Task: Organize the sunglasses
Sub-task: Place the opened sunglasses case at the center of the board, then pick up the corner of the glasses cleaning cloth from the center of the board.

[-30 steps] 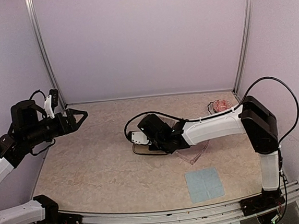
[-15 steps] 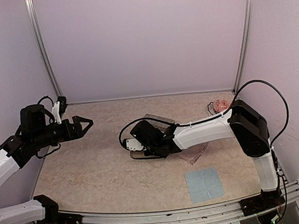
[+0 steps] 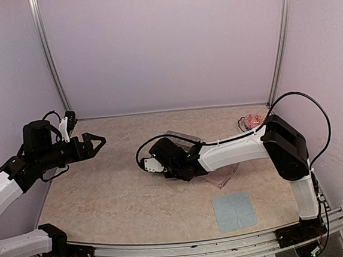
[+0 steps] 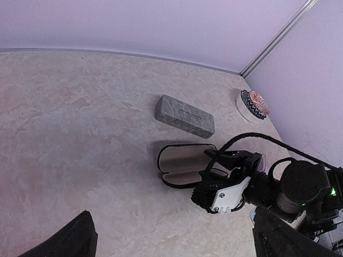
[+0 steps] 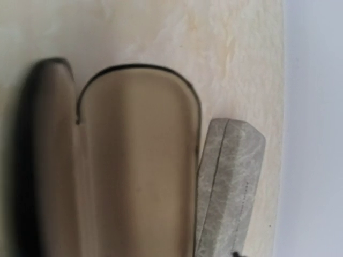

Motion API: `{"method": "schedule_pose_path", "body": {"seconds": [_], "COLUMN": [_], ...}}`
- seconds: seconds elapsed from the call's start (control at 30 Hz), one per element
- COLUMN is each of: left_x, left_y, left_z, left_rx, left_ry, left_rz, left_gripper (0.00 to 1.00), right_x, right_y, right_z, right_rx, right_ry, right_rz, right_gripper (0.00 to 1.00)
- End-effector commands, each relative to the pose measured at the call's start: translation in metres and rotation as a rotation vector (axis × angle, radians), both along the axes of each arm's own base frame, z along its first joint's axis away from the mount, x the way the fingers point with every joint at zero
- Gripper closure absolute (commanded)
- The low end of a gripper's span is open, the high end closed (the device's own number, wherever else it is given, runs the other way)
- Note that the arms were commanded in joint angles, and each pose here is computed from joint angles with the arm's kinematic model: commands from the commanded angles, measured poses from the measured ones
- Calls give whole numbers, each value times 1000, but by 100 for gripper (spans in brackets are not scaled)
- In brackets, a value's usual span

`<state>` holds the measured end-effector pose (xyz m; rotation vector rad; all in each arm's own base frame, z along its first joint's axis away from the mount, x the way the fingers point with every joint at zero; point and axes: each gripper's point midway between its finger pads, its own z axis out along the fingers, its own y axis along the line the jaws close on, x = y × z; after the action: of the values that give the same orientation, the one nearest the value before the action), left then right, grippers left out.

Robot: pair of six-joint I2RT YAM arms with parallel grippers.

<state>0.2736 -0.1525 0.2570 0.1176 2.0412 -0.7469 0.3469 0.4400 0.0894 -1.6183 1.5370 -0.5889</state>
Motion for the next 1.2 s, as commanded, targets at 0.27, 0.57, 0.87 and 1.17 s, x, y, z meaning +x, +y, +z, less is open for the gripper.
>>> {"method": "schedule_pose_path", "body": {"seconds": [0.27, 0.57, 0.87, 1.17], "left_x": [3, 5, 16, 27], "left_y": [1, 1, 2, -2], "left_z": [-2, -5, 11, 63], "left_rx": [-7, -9, -9, -16], "left_ry": [-7, 5, -5, -97], "left_rz": [-4, 4, 36, 28], "left_gripper": [1, 1, 1, 1], "right_x": [2, -19, -60, -99], "right_y": [1, -29, -102, -171], "right_z": [41, 78, 94, 77], "right_rx": [101, 317, 587, 786], "right_ry": [-83, 8, 252, 517], "right_rz": [-32, -122, -349, -598], "right_gripper": [46, 42, 43, 46]}}
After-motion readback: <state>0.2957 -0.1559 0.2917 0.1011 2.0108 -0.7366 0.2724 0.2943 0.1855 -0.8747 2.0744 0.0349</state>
